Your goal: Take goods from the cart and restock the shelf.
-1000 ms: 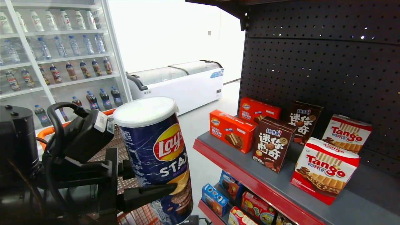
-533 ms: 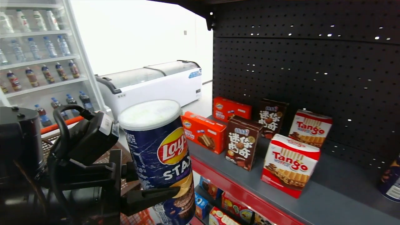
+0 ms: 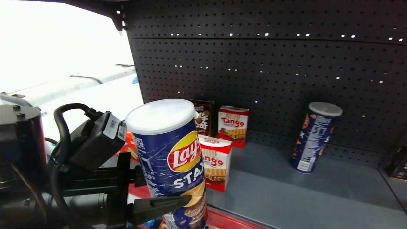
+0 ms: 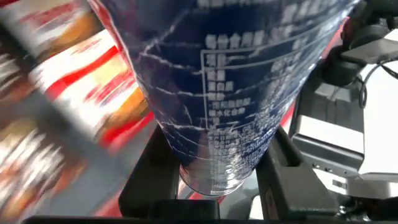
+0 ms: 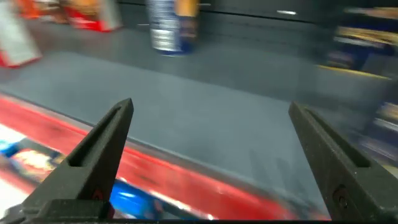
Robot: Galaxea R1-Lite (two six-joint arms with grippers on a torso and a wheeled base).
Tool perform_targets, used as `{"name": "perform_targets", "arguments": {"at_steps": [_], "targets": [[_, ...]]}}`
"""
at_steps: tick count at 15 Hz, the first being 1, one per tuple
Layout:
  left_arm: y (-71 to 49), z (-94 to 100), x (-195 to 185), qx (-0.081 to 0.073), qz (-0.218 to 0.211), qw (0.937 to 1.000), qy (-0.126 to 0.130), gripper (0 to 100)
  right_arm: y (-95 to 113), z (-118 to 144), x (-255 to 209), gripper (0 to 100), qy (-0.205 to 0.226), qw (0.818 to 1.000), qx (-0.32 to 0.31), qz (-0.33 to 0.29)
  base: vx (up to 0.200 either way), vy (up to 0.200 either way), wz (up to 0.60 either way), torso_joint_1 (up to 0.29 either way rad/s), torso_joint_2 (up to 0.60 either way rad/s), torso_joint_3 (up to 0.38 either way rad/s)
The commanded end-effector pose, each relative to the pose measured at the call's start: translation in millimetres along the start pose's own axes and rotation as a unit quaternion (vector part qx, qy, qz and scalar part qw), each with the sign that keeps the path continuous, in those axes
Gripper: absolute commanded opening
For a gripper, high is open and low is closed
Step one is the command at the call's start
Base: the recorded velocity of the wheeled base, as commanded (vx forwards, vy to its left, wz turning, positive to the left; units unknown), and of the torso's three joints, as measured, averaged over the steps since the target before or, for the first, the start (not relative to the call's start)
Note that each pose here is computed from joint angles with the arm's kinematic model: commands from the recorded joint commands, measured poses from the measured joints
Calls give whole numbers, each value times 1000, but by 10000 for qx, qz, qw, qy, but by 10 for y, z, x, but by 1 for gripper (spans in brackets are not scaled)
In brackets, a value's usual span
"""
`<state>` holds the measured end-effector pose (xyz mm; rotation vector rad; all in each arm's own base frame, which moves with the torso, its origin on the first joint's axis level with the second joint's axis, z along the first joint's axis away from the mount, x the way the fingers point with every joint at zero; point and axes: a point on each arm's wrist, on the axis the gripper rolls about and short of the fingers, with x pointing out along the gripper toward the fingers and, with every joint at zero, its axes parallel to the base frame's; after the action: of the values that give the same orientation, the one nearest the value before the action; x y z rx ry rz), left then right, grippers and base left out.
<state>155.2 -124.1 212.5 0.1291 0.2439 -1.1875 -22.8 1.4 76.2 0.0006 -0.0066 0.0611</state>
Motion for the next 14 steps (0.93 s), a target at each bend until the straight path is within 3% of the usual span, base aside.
{"name": "perform_targets", "arguments": {"at_steps": [1,7,14], "targets": [[-14,0,18,9,-53,10000,8,0,0,1,0,100,-5,10000,-5,1,0,0,-600,2,2,-2],[6,-16,47,-25,-45,10000,60,0,0,1,0,100,-5,10000,3,1,0,0,-600,2,5,1],[16,-36,36,-47,-3,10000,79,0,0,-1,0,100,2,10000,4,1,0,0,0,0,0,0]]}}
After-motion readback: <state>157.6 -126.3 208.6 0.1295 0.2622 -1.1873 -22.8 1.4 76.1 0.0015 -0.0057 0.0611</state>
